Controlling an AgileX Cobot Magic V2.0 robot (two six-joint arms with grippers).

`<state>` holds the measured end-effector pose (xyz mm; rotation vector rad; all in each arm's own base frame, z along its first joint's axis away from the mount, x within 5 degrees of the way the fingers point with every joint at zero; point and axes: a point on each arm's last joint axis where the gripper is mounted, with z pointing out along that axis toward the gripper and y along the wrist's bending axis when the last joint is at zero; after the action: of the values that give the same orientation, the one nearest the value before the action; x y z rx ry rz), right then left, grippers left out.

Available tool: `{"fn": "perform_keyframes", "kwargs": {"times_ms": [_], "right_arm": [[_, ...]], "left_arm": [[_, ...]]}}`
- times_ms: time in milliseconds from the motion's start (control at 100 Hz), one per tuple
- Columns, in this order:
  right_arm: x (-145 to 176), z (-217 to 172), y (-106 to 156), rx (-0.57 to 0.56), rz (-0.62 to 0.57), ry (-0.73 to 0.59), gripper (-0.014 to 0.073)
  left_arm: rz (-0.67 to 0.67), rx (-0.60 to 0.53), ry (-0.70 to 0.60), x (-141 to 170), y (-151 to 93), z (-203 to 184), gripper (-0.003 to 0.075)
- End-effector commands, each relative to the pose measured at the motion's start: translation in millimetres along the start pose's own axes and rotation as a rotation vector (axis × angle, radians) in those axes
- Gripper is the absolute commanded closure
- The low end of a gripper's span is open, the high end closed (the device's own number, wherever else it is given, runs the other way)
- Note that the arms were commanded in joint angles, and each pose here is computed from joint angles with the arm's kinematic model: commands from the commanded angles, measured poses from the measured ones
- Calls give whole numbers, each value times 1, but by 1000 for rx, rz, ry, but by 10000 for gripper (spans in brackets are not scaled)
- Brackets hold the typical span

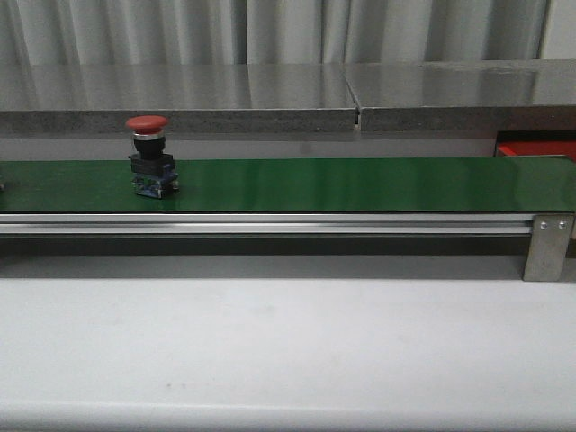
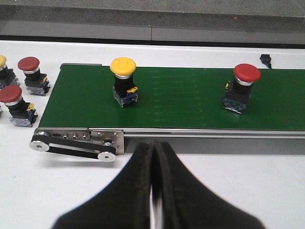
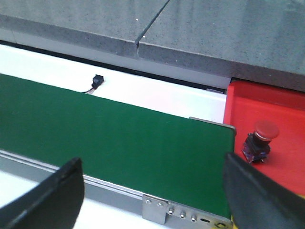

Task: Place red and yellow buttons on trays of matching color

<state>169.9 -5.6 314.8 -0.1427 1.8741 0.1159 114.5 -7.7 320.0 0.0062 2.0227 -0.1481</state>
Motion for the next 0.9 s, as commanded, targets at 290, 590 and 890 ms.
{"fn": "perform_keyframes", "kwargs": {"times_ms": [290,590,890], "right_arm": [[-38,24,-2,-136,13,13,-18],[-74,94,-13,-284,-140,146,-18],[-82,166,33,-483,-407,221,-18]], "left_arm": [[-14,-1,-104,-15,-1,-5,741],[-14,-1,-104,-15,-1,-5,741],[-14,-1,-104,-15,-1,-5,741]]}}
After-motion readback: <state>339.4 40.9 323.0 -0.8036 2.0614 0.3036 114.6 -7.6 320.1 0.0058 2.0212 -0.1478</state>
